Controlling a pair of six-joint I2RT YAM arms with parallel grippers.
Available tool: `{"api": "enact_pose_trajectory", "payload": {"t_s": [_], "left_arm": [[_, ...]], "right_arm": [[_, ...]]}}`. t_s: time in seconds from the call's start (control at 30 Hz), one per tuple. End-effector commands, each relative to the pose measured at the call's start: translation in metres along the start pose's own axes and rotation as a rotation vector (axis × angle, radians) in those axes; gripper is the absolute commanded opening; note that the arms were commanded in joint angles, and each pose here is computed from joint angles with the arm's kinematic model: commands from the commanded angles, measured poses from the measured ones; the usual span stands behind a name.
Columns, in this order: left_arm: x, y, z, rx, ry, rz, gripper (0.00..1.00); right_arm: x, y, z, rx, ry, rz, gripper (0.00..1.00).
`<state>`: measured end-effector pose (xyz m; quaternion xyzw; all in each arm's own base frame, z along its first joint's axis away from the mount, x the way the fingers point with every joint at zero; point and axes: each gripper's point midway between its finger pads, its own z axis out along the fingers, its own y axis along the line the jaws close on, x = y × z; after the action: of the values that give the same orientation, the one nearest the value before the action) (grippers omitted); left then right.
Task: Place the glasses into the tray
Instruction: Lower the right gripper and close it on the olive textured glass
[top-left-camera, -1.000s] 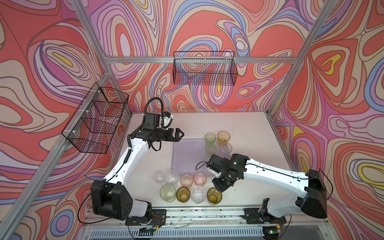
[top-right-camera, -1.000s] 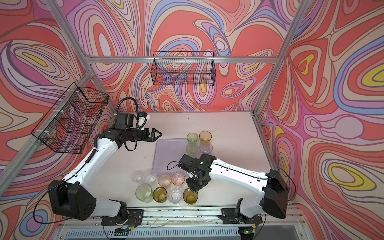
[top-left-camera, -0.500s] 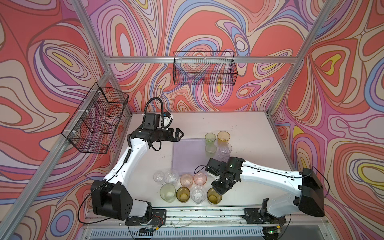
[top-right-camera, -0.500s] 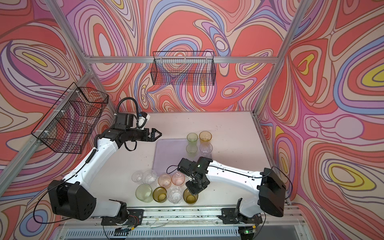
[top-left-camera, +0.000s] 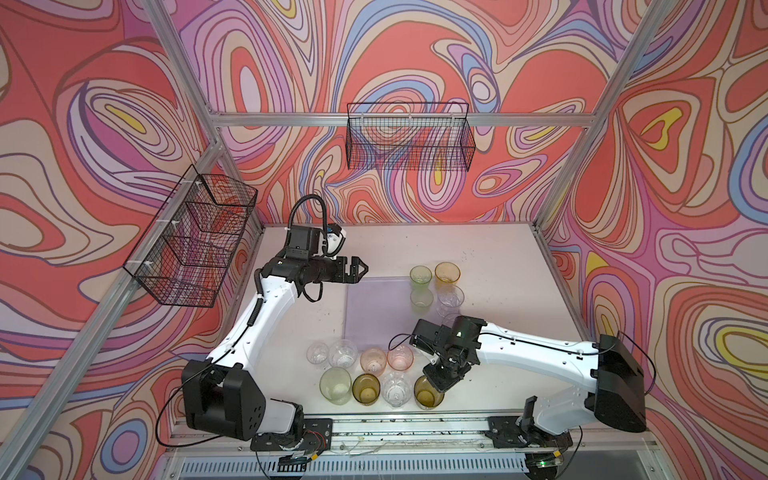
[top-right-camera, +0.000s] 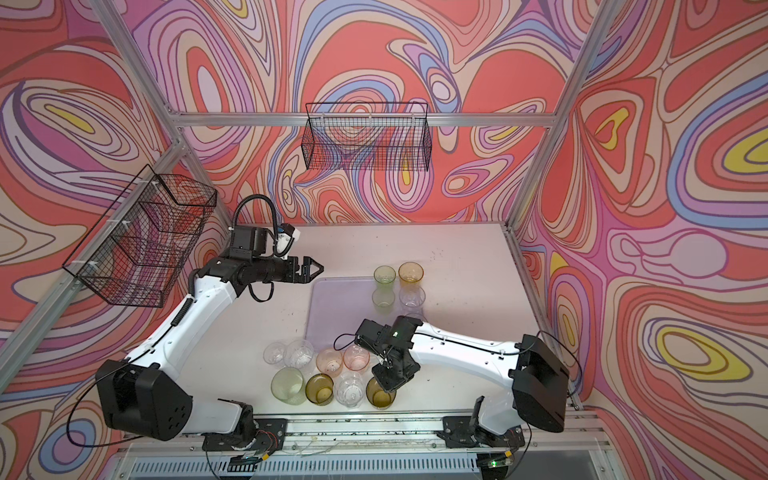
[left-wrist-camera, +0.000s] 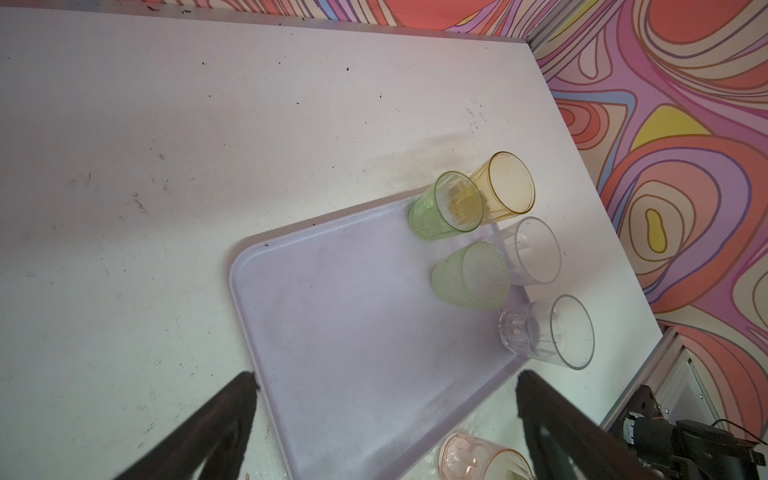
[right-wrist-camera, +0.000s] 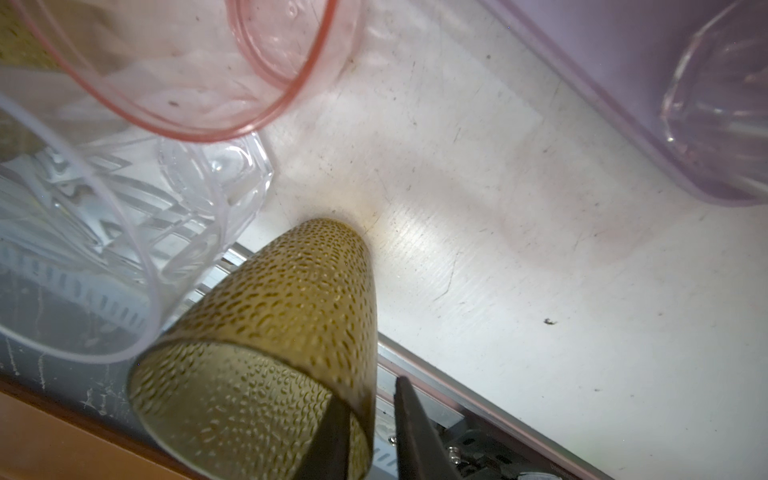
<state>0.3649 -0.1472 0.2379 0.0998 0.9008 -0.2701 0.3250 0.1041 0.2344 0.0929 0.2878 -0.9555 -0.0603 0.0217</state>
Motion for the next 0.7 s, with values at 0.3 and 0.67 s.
{"api": "enact_pose_trajectory", "payload": {"t_s": [0.3, 0.67], "left_arm": [[0.0018, -0.0012, 0.0028, 0.011, 0.011, 0.009, 1.00], [0.0012, -0.0012, 0.0032, 0.011, 0.009, 0.007, 1.00]], "right_arm": [[0.0028, -0.0061, 0.0047, 0.046, 0.020, 0.006, 0.16], [0.0006, -0.0119, -0.0021, 0.085, 0.005, -0.003, 0.12]]}}
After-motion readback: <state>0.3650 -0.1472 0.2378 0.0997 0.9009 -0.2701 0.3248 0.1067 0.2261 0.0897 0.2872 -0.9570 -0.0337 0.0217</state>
